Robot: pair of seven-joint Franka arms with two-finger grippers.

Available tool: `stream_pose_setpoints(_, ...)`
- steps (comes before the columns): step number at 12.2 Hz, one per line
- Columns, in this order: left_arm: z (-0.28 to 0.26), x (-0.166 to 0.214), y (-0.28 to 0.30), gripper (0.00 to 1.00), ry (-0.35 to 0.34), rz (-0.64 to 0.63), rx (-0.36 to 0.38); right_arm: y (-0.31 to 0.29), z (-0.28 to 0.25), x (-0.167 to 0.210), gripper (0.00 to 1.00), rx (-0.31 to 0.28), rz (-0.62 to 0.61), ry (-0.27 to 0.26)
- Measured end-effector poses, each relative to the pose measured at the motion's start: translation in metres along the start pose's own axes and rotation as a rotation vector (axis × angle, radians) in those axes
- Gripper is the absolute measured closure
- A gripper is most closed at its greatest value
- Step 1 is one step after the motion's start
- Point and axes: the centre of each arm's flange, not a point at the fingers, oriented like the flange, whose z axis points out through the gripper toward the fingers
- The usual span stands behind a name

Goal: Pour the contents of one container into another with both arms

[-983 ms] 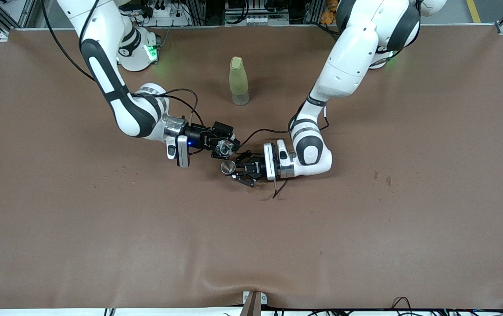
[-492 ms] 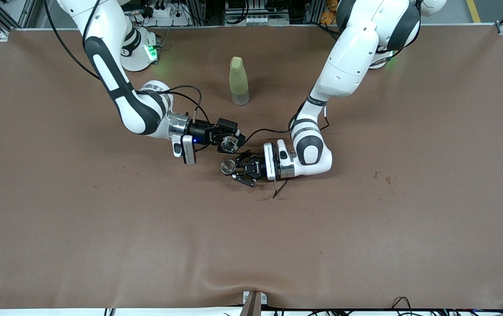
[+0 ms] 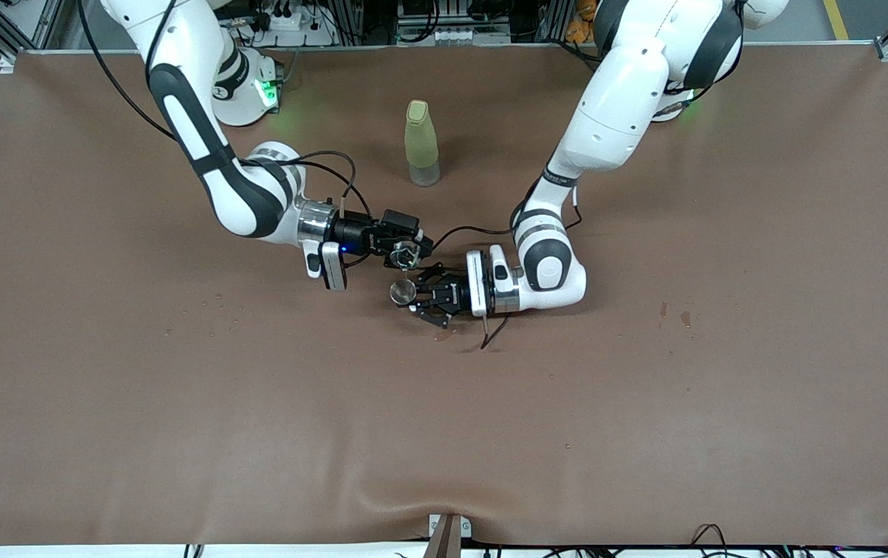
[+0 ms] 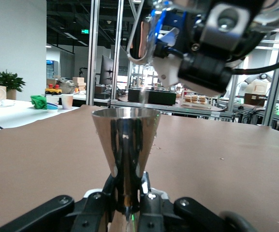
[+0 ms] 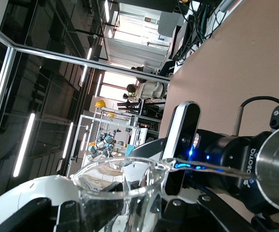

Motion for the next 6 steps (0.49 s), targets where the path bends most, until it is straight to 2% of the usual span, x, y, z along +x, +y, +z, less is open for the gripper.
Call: stream_pose_setpoints(6,-0.017,0.007,0.006,0.79,-0.004,-0.004,-0.030,-0.001,0.000,0.001,0.83,0.001,0.083,0.001)
